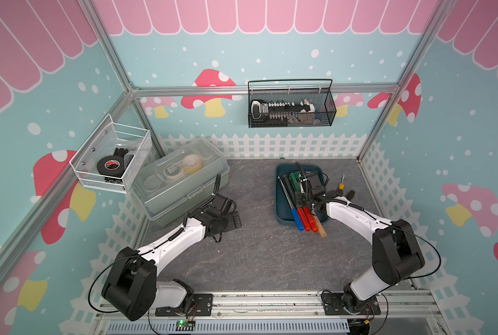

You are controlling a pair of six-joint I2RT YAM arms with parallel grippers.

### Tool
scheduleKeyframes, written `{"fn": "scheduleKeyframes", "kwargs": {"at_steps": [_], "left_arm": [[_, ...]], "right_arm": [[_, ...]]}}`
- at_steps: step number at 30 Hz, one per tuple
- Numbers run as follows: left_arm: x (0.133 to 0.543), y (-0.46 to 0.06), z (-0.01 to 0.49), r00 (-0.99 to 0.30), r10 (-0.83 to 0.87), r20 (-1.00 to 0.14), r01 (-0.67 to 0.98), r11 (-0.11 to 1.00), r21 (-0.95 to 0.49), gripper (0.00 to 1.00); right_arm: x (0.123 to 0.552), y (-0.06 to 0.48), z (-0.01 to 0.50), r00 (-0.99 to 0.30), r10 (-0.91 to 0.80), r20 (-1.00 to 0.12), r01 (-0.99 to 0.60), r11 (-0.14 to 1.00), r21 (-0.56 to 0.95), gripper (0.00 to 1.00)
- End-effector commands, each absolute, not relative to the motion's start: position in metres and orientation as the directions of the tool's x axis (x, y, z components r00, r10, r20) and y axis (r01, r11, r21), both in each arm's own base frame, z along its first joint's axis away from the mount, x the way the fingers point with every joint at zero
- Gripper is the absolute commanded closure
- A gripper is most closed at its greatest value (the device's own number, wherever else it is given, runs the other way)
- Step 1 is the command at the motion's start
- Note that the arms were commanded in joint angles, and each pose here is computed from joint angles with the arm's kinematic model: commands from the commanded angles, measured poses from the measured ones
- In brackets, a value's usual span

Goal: Put the small hoe into the storage box
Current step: Place the hoe in the storage box.

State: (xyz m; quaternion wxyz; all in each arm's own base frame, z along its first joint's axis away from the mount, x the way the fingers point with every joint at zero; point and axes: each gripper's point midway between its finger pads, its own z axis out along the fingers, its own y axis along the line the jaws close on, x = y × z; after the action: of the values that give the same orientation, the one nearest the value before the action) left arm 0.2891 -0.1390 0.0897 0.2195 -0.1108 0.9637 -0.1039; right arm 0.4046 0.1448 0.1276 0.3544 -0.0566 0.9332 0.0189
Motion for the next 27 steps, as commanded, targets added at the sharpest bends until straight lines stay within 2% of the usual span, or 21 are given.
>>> {"fn": "scheduleKeyframes", "kwargs": {"at_steps": [1,27], "left_arm": [[0.293,-0.14,0.098,-0.874,-0.242,-0.421,-0.152,0.96,-0.236,0.01],[0.291,-0.139,0.093,-0.879,-0.244,-0.409,-0.158,0.96,-0.231,0.01]], "right_arm": [[0.425,0.147,0.141,-0.687,-0.078,-0.722,-0.111,0.994,-0.002,0.95],[0.41,0.144,0.099,-0.744,-0.101,-0.66,-0.12,0.993,-0.017,0.91]]}}
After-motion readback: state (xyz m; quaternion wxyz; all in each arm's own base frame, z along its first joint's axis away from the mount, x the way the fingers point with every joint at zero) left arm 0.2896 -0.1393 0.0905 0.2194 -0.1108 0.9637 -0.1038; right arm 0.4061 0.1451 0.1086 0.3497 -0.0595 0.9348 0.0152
